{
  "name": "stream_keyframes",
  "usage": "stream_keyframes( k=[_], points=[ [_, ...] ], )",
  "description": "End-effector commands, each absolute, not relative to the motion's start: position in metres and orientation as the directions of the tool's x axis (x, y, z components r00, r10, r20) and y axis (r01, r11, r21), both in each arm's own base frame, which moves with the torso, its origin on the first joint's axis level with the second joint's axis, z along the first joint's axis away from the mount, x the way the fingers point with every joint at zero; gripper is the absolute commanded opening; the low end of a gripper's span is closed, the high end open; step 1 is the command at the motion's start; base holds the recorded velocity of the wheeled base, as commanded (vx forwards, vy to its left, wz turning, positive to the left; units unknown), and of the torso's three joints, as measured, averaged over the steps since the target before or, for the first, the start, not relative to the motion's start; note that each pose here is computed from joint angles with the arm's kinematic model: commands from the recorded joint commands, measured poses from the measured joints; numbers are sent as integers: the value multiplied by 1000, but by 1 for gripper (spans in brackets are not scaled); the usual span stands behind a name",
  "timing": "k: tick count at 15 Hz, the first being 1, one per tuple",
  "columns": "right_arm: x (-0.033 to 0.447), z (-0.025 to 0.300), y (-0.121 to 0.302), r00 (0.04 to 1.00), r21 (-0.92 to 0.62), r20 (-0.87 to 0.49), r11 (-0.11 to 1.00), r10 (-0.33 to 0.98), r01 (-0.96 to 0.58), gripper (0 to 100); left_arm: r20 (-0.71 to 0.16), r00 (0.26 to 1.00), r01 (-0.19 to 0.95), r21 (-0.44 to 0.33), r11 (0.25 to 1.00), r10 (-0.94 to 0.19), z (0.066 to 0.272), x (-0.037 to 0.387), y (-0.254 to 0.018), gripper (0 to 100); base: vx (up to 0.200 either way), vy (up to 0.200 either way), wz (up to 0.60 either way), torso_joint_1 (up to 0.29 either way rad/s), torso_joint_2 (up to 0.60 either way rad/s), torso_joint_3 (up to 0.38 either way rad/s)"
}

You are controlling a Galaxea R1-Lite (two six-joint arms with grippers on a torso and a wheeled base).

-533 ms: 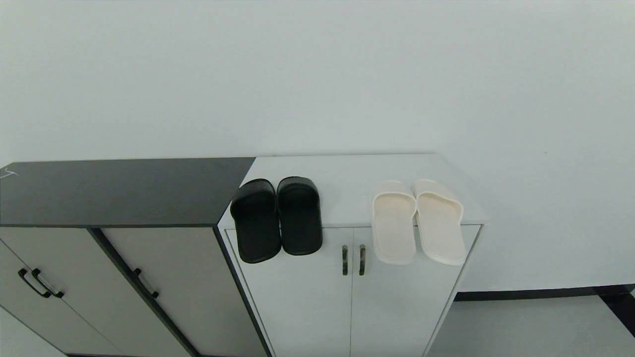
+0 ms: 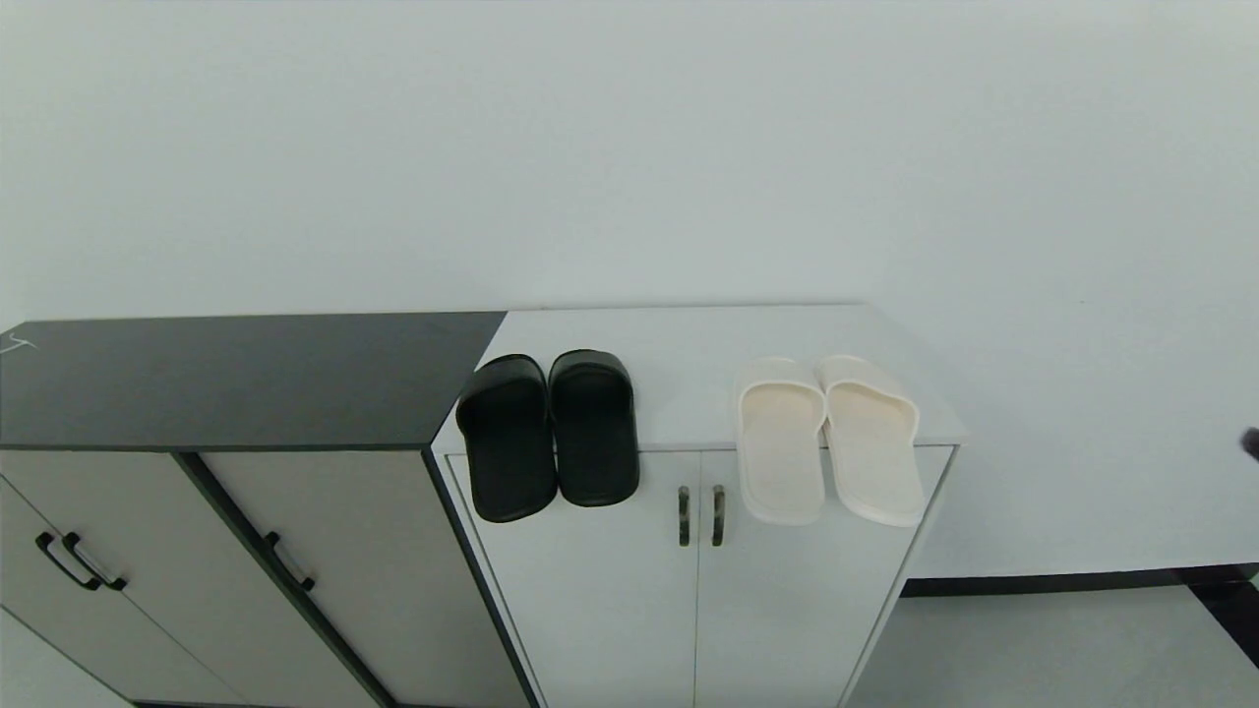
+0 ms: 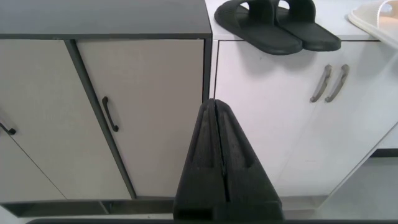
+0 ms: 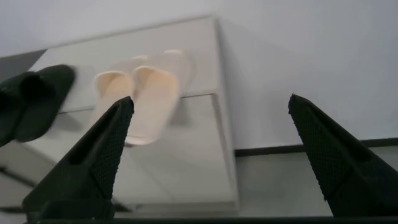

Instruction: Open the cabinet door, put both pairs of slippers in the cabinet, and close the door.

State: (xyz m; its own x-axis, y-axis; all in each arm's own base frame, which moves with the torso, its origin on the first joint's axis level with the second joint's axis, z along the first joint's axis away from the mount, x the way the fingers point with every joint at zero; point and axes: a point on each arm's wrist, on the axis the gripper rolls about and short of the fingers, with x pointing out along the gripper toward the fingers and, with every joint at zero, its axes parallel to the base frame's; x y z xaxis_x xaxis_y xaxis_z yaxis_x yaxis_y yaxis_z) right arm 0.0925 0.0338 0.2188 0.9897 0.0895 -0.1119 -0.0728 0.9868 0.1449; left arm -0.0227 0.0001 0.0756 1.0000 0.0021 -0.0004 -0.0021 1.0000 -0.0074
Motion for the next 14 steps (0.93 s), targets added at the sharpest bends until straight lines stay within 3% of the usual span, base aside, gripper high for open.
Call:
stream_keyframes(
  k=[1, 4, 9, 14],
  points=[
    [149, 191, 116, 969, 105, -224, 991, 103, -81, 100, -2, 1000, -3, -9, 1000, 3, 76, -23, 0, 0, 0, 0, 0, 0, 0, 0],
    [161, 189, 144, 965, 109, -213, 985, 154, -133, 100, 0, 1000, -3, -8, 1000, 3, 76, -23, 0, 0, 0, 0, 0, 0, 0, 0],
    [220, 163, 201, 970, 76, -228, 994, 88, -72, 100, 0, 1000, -3, -8, 1000, 3, 76, -23, 0, 0, 0, 0, 0, 0, 0, 0],
    [265, 138, 229, 969, 40, -243, 999, 36, -27, 100, 0, 1000, -3, -9, 1000, 3, 76, -23, 0, 0, 0, 0, 0, 0, 0, 0]
  ],
)
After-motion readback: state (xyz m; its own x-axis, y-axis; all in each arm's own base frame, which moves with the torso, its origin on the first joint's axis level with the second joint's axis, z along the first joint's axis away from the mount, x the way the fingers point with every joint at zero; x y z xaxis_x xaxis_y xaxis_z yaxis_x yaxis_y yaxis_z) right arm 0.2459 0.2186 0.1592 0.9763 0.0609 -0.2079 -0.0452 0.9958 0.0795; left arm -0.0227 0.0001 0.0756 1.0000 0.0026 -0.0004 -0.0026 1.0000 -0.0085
